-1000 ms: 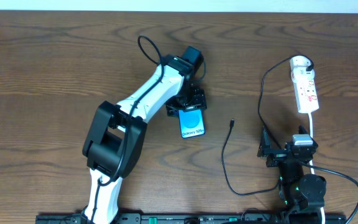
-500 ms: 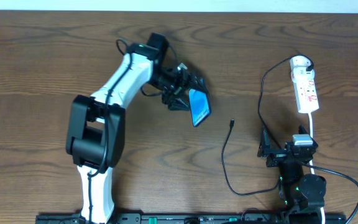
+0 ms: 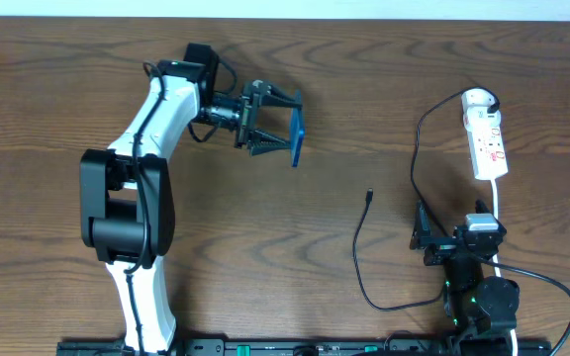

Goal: Plug charger to phone and switch on socket
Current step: 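Lift the phone with the left gripper and tilt it upright, then move the right gripper toward the phone held by the left gripper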

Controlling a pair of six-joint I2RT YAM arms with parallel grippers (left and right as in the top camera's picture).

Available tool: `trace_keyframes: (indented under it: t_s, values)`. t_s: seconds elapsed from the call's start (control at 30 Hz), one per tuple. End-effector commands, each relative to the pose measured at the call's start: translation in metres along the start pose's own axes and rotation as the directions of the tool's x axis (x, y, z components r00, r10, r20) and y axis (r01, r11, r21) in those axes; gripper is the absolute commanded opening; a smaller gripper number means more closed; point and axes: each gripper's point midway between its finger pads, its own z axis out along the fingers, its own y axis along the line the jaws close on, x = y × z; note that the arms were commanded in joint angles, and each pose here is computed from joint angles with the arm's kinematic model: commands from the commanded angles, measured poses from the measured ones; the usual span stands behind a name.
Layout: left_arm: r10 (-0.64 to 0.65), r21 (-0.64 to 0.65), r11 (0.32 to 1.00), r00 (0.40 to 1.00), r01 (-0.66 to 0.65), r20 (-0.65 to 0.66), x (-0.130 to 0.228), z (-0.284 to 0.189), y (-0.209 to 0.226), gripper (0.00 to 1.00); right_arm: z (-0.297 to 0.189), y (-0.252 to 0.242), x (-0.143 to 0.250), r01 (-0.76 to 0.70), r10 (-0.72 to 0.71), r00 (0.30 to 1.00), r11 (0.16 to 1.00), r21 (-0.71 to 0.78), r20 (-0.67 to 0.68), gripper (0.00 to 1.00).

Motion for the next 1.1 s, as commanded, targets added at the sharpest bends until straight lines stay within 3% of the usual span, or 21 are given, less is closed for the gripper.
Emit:
trace_keyframes:
  t_s: [0.0,0.7,1.0,1.03,1.07]
  values:
    - [-0.035,0.067,0.997,0.999,0.037,-0.034,0.017,-0.009,-0.022,0.76,0.000,-0.001,0.000,-0.003,0.003,1.000,1.000,0.005,0.001,0.99]
    - [0.058,0.114,0.992,0.997,-0.062,0.041,0.075,-0.046,-0.068,0.74,0.000,-0.001,0.001,-0.003,0.003,1.000,1.000,0.005,0.000,0.99]
    - [-0.007,0.113,0.994,0.999,0.003,0.031,0.081,-0.045,-0.065,0.73,0.000,-0.001,-0.007,-0.005,0.005,1.000,1.000,0.005,0.029,0.99]
    - [-0.007,0.113,0.994,1.000,0.003,0.031,0.081,-0.045,-0.065,0.73,-0.001,0.003,-0.012,-0.033,0.034,0.998,0.999,-0.024,0.049,0.99]
    - [-0.006,0.113,0.994,1.000,0.002,0.031,0.081,-0.045,-0.065,0.73,-0.004,0.030,-0.019,-0.195,0.206,0.978,0.962,-0.190,0.042,0.99]
